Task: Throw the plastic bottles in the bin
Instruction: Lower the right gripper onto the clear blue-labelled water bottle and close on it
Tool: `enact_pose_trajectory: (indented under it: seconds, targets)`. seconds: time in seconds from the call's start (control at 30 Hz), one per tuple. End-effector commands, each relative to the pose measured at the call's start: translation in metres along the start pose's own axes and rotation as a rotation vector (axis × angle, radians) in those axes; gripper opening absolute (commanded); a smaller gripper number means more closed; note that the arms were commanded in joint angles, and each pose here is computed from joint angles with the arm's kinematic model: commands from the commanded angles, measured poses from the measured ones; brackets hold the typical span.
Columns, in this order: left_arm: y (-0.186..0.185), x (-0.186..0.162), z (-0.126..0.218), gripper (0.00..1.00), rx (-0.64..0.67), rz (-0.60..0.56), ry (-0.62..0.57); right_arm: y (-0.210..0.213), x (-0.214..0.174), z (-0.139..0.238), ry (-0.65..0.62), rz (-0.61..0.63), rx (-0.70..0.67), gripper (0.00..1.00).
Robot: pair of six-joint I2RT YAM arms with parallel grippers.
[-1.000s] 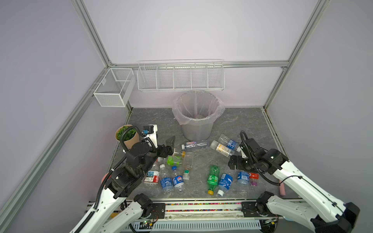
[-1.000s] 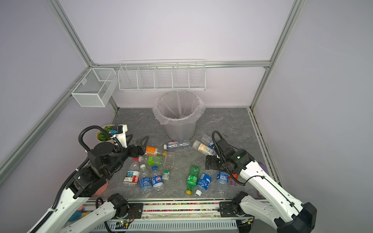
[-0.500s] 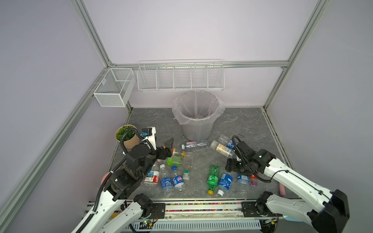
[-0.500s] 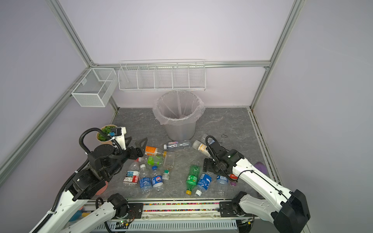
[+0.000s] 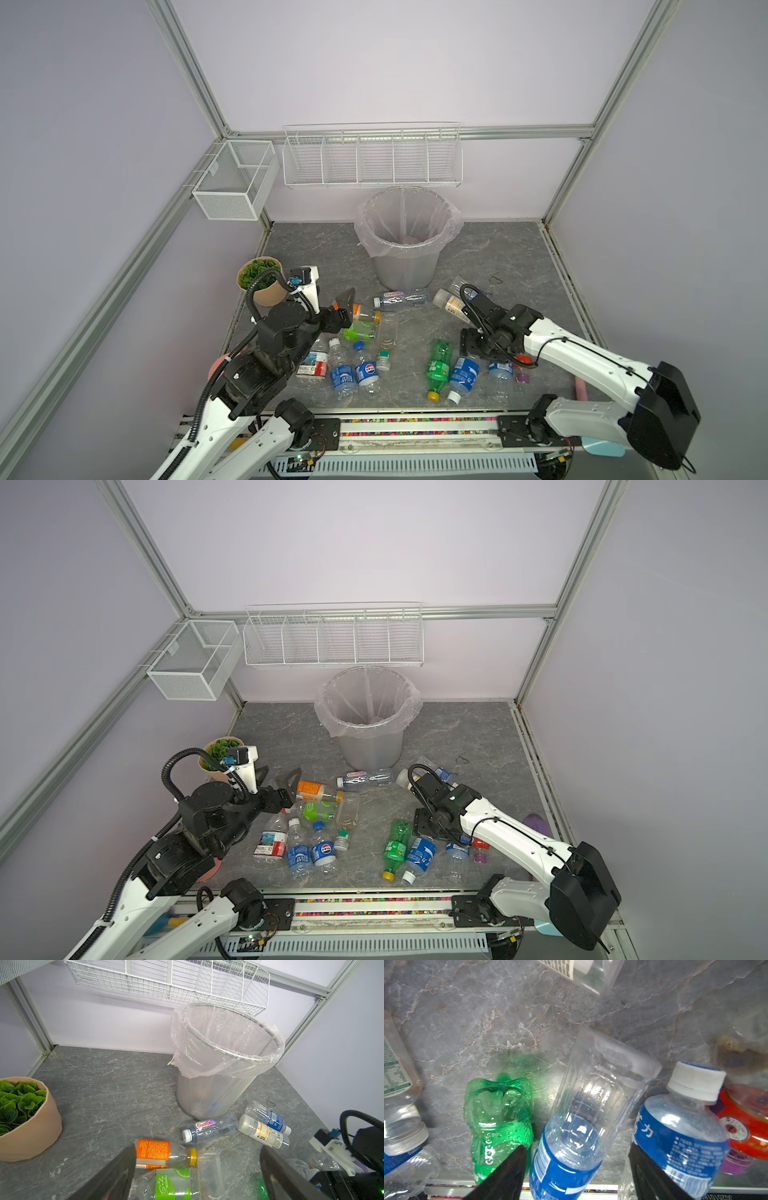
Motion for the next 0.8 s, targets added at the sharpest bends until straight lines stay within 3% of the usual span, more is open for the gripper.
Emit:
enact_pose_trajectory:
  seconds: [0.0,0.77]
  targets:
    - [0.004,-0.006,0.002,0.92,0.023,0.015,0.013,0.000,-0.003,-0.012,0.003,-0.026,-0.026,0.79]
    - [0.005,-0.002,0.006,0.92,0.034,0.009,0.009,0.006,0.001,-0.049,0.029,0.008,-0.139,0.69]
Point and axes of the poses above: each gripper's point midway between its finger pads, its own z axis back along the fingers, its own y axis along the line the jaws close on, x = y × z, the point moved 8 cm from there along z, back along the fingers, and after that the axes turned 1 degree about -z, right-handed, at the moved point
